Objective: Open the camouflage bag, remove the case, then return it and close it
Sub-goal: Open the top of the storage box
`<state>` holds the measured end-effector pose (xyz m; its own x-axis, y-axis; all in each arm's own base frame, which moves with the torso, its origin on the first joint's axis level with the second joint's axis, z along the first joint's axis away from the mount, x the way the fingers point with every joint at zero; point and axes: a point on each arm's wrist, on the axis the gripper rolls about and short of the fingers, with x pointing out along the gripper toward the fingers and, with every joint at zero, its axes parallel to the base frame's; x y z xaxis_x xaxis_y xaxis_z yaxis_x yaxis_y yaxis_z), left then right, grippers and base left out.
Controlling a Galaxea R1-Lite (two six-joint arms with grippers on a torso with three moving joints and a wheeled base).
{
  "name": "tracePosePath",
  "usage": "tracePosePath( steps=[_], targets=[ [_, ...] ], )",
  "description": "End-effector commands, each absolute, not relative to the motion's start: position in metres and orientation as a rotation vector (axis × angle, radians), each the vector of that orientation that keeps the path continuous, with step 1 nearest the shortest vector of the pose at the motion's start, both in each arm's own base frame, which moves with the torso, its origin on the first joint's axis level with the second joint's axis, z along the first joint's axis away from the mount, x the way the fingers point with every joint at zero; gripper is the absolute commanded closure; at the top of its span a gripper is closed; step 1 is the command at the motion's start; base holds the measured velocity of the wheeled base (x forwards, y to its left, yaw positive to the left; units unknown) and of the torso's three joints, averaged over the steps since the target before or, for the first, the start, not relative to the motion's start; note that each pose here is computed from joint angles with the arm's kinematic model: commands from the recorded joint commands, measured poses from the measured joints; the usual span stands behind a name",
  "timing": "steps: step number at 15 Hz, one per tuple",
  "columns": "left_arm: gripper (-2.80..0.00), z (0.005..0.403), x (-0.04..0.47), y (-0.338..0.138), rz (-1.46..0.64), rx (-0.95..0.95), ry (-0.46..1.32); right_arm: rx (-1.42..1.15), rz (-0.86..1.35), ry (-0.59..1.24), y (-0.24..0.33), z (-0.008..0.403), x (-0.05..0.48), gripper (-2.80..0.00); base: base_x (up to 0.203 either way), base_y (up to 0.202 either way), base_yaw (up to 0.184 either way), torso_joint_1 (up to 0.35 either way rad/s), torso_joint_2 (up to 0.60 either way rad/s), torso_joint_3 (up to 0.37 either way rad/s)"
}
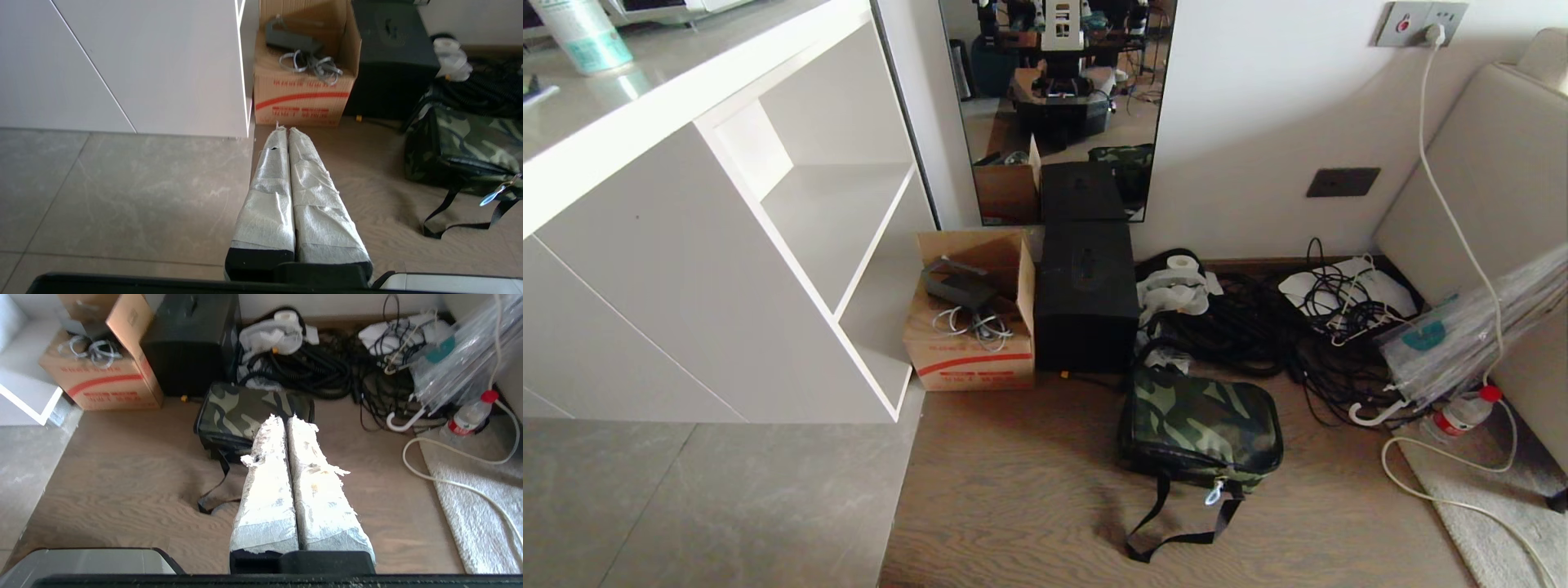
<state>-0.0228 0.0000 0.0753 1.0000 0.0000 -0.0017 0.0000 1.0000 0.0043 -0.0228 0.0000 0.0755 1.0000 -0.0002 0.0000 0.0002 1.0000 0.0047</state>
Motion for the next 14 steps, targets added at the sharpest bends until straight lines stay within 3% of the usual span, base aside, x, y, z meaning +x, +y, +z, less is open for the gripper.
tracePosePath(
  steps=[1, 14],
  targets=[
    [0.00, 0.0757, -0.0229, 0.0000, 0.000, 0.005, 0.000, 0.005, 0.000, 0.000, 0.0000, 0.0755, -0.0228, 0.00, 0.000, 0.000, 0.000, 0.002, 0.01, -0.198],
    [0.00, 0.0753, -0.0228, 0.0000, 0.000, 0.003, 0.002, 0.005, 0.000, 0.000, 0.0000, 0.0755, -0.0228, 0.00, 0.000, 0.000, 0.000, 0.002, 0.00, -0.197]
  ],
)
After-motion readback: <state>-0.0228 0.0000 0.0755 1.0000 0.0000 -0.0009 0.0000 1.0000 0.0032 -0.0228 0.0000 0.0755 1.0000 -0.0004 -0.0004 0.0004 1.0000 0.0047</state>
